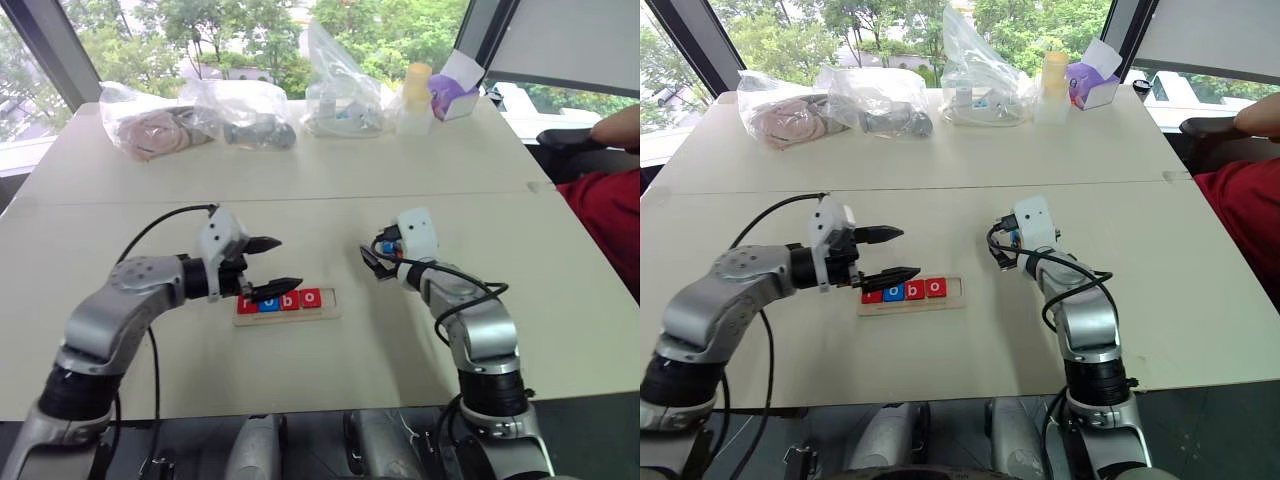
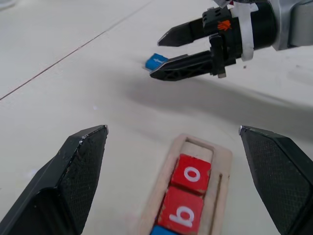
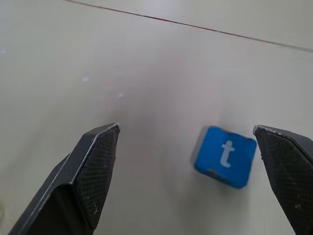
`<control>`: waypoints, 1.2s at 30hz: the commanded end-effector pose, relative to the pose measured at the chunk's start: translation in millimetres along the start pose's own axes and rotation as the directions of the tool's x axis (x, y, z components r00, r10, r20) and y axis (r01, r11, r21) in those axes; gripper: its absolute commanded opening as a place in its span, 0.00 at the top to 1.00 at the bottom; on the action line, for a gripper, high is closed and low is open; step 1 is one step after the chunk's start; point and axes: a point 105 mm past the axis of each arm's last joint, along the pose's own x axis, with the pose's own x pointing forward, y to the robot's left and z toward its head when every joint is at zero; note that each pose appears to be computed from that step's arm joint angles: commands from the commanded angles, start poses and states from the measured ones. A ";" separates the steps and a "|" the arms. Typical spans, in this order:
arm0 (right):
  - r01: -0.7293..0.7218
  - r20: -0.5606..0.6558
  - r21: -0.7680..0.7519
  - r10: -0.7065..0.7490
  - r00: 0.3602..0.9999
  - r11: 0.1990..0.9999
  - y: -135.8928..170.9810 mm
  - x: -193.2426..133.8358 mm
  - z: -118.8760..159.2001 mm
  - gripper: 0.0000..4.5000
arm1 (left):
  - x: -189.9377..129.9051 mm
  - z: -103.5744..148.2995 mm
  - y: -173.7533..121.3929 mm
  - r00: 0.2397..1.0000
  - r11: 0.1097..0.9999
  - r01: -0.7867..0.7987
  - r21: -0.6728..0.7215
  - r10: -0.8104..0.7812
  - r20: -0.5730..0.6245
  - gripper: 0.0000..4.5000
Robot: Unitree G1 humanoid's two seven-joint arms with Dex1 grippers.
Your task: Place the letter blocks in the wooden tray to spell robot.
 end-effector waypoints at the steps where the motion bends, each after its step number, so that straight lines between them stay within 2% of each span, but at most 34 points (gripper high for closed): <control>1: 0.102 0.023 0.037 -0.103 0.994 0.994 -9.5 6.6 5.0 0.01 | 2.5 10.3 7.1 1.000 0.998 -0.007 0.065 0.005 0.024 0.00; 4: 0.163 0.005 0.035 -0.163 0.987 0.986 -13.9 12.2 -3.3 0.01 | 2.9 8.8 10.0 1.000 0.997 -0.008 0.080 0.006 0.017 0.00; 9: 0.179 -0.023 0.039 -0.178 0.984 0.983 -9.7 15.0 -16.5 0.01 | 0.9 5.8 9.0 1.000 0.997 -0.007 0.082 0.006 0.013 0.00; 12: 0.154 -0.026 0.050 -0.153 0.988 0.987 -2.2 15.0 -18.8 0.19 | 1.0 3.6 6.3 1.000 0.997 -0.006 0.081 0.005 0.009 0.00; 17: 0.141 -0.034 0.044 -0.139 0.990 0.989 4.1 15.4 -20.3 0.74 | 1.4 1.4 2.4 1.000 0.997 -0.003 0.079 0.003 0.006 0.00; 23: 0.203 0.020 0.020 -0.203 0.979 0.979 -13.4 6.3 -5.6 0.74 | 2.2 0.7 0.2 1.000 0.996 0.012 0.088 -0.012 -0.003 0.00; 27: 0.214 0.019 0.044 -0.215 0.976 0.976 -20.7 -19.8 -2.2 0.74 | 1.2 -1.3 -0.7 0.999 0.993 0.029 0.114 -0.026 -0.030 0.00; 32: 0.180 -0.073 0.119 -0.172 0.982 0.976 -16.3 -59.7 -15.4 0.74 | -2.1 -5.1 -2.0 0.998 0.993 0.046 0.107 -0.041 -0.046 0.00; 36: 0.198 -0.140 0.122 -0.180 0.974 0.973 -17.8 -70.3 -32.0 0.74 | -2.9 -6.6 -1.9 0.997 0.994 0.056 0.099 -0.051 -0.051 0.00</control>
